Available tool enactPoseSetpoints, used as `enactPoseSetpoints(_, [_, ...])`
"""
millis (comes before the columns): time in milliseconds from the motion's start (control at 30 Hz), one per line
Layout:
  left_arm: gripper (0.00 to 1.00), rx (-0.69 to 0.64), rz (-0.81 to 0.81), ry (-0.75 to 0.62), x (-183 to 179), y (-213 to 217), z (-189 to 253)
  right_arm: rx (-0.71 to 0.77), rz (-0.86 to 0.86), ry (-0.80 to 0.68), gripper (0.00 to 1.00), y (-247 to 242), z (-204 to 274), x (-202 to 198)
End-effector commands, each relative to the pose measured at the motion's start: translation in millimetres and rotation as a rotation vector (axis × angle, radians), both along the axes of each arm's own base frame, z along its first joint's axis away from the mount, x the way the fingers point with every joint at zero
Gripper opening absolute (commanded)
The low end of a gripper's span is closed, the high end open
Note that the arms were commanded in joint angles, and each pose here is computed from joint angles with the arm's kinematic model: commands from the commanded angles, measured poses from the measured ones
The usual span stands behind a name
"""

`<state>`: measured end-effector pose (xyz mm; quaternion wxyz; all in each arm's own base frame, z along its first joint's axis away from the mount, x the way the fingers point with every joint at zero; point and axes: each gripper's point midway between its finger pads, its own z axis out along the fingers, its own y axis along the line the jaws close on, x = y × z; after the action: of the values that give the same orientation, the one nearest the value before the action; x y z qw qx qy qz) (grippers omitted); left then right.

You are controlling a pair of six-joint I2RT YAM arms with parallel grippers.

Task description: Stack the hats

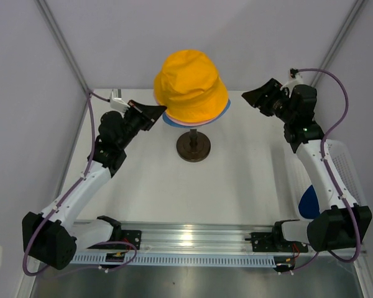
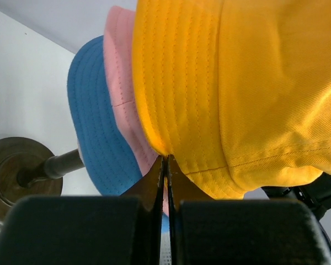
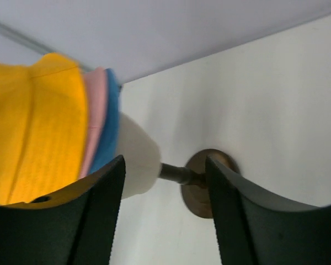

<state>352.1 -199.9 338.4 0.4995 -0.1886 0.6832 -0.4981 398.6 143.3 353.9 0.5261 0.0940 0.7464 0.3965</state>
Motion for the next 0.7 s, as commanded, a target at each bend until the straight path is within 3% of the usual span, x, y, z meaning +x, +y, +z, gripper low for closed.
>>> enactPoseSetpoints(0, [0.01, 0.089, 0.024, 0.154, -6.0, 3.4, -63.0, -0.083, -0.198, 0.04, 0.63, -51.7, -7.3, 3.0])
enactPoseSetpoints(200, [0.03, 0.122, 0.035, 0.115, -15.6, 10.8, -54.4, -0.174, -0.536, 0.222, 0.88, -141.3, -54.1, -28.9])
enactPoseSetpoints(300, [0.27, 0.155, 0.054, 0.057, -23.6, 19.3, -37.7, -0.291, -0.79, 0.276, 0.98, -189.9, -69.1, -61.2])
enactPoseSetpoints(333, [0.51, 0.154, 0.061, 0.004, -31.6, 23.5, -19.8, -0.314, -0.848, 0.29, 0.99, -200.0, -70.8, -70.5])
enactPoseSetpoints(400, [0.73, 0.209, 0.095, -0.043, -39.9, 35.6, -4.4, -0.38, -0.979, 0.325, 0.99, -224.0, -70.8, -99.0])
enactPoseSetpoints(433, [0.95, 0.245, 0.113, -0.1, -51.8, 45.0, 17.4, -0.409, -1.009, 0.364, 1.0, -229.1, -73.8, -117.8])
enactPoseSetpoints(467, [1.0, 0.272, 0.126, -0.12, -58.0, 50.8, 24.5, -0.421, -1.049, 0.375, 0.99, -234.9, -70.5, -129.5])
enactPoseSetpoints(567, [1.0, 0.346, 0.136, -0.214, -83.1, 64.8, 55.9, -0.43, -1.164, 0.41, 0.99, -247.0, -63.4, -177.6])
enactPoseSetpoints(667, [0.99, 0.404, 0.102, -0.236, -100.2, 67.8, 56.1, -0.384, -1.285, 0.395, 0.99, -256.4, -53.2, -216.6])
